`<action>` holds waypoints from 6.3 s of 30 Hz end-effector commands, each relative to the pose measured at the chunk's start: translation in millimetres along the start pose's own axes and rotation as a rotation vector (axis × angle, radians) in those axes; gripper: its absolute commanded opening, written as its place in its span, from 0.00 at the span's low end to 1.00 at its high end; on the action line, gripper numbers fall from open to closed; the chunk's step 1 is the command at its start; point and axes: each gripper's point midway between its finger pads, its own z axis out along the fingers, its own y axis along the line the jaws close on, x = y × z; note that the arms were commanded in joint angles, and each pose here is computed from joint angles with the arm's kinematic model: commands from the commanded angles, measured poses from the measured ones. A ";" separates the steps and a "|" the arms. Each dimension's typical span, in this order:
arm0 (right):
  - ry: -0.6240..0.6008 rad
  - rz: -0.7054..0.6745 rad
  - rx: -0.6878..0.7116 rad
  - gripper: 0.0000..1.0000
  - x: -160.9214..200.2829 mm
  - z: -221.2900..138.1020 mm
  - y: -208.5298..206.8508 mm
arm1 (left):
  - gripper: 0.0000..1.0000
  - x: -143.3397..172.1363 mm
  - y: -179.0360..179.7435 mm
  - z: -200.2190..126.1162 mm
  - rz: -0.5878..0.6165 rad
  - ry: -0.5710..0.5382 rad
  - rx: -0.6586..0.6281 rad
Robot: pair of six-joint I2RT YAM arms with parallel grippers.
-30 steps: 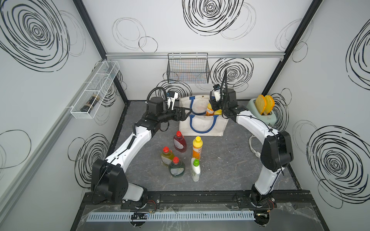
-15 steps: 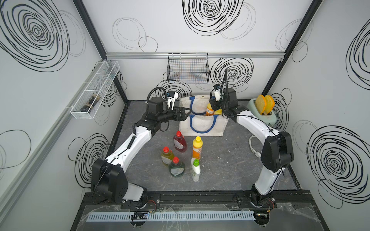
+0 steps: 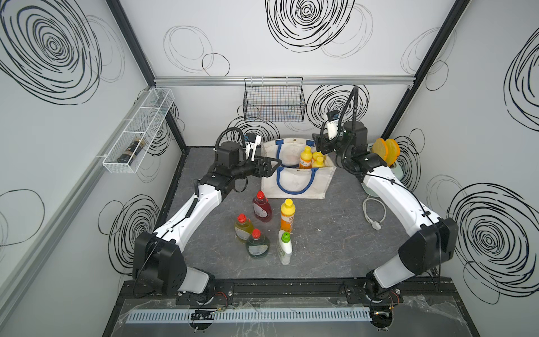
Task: Pack dish soap into the shopping bag
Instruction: Place the bottle of dish soap in the shopping bag, then pick up the bottle of dish soap at the center of the board, then place the bottle of dish soap in the shopping bag.
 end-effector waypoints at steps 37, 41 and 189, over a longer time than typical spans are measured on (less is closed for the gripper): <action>0.030 -0.114 -0.640 0.80 100.4 -148.0 195.7 | 0.96 -5.1 8.8 -16.7 0.042 -0.035 -0.049; 0.037 -0.110 -0.659 0.81 109.1 -147.7 199.0 | 0.96 -3.6 10.0 -16.0 0.038 -0.037 -0.048; -0.303 -0.030 -0.255 0.00 -165.6 -99.6 63.5 | 0.96 -10.3 3.5 -24.5 0.023 -0.072 -0.008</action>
